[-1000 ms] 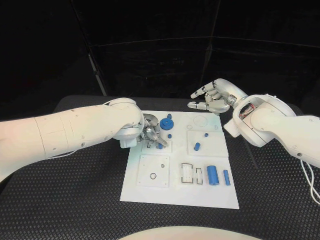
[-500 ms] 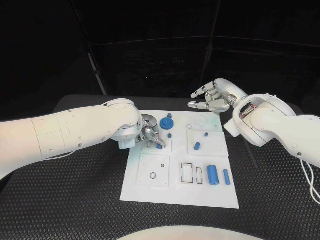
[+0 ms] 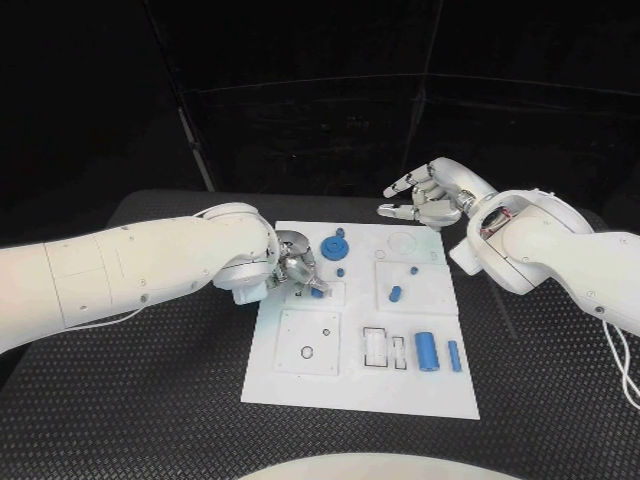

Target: Assemble the parts on the task board

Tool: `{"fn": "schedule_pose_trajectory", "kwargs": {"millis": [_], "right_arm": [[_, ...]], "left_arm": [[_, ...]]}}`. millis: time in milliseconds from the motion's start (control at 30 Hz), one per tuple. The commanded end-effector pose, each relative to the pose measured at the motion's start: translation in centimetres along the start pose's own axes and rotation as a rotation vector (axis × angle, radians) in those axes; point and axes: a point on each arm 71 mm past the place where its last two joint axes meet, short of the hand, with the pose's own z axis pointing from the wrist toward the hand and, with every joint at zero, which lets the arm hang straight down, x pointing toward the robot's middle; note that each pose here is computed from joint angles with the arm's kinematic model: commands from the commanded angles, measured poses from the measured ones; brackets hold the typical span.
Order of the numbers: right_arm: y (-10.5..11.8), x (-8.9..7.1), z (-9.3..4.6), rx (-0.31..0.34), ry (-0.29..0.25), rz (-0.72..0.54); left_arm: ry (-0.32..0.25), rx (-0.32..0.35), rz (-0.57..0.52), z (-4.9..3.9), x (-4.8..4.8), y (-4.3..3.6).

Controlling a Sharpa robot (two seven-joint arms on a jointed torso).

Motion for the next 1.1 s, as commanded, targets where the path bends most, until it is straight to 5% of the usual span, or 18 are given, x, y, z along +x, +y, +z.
{"fn": "schedule_pose_trajectory", "kwargs": {"millis": [33, 400, 1100], "right_arm": [[0.1, -0.1, 0.0, -0.01, -0.001, 0.003], [0.1, -0.2, 0.0, -0.01, -0.004, 0.004], [0.1, -0.1, 0.1, -0.013, -0.002, 0.007]], "left_arm": [[-0.047, 0.033, -0.044, -0.27, -0.19, -0.17], [-0.103, 0.047, -0.062, -0.89, -0.02, 0.45], [-0.063, -0.014, -0.023, 0.42, 0.18, 0.94]]}}
